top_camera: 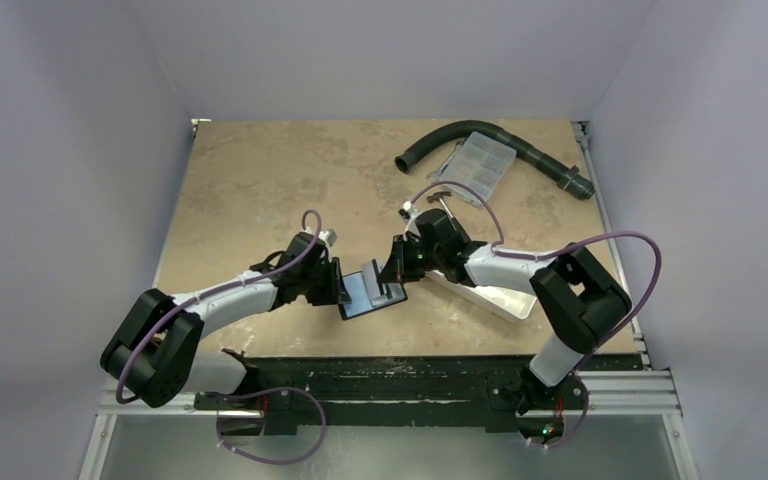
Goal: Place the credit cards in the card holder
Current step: Insert the credit card into the card holder.
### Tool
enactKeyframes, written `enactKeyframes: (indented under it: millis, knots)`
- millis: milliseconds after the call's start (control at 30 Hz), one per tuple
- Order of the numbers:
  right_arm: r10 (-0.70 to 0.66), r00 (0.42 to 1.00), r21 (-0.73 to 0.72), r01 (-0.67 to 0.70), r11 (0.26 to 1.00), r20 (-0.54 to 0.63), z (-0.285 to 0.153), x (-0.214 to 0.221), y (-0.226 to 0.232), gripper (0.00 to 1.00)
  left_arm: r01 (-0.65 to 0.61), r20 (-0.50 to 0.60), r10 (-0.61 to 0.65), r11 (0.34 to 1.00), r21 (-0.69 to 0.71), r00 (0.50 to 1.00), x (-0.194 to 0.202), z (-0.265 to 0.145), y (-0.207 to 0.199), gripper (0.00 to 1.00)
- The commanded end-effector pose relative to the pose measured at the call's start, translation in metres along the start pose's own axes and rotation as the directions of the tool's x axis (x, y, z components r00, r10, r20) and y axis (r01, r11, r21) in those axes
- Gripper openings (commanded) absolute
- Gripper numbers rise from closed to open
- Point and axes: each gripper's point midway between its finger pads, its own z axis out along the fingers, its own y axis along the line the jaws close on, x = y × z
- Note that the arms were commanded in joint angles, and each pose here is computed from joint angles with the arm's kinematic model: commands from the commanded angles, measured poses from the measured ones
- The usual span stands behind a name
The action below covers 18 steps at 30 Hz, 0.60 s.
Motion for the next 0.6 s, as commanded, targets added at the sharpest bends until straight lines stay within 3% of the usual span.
enactKeyframes:
  millis: [0,333,567]
  knots:
    - [-0.035,0.999,-0.004,0.035,0.999,0.008,0.006,-0.005,0.007,0.00,0.002,0.017,-0.002,1.000,-0.016,1.000,-0.001,0.000,0.006,0.26]
    - [-0.037,0.999,0.021,0.037,0.999,-0.016,0.011,0.006,0.005,0.00,0.008,0.019,-0.008,1.000,-0.003,1.000,0.000,-0.001,0.004,0.26]
    - [0.037,0.999,0.008,-0.036,0.999,-0.030,0.008,0.016,0.006,0.00,0.013,0.016,-0.014,1.000,0.004,1.000,0.002,0.000,0.004,0.26]
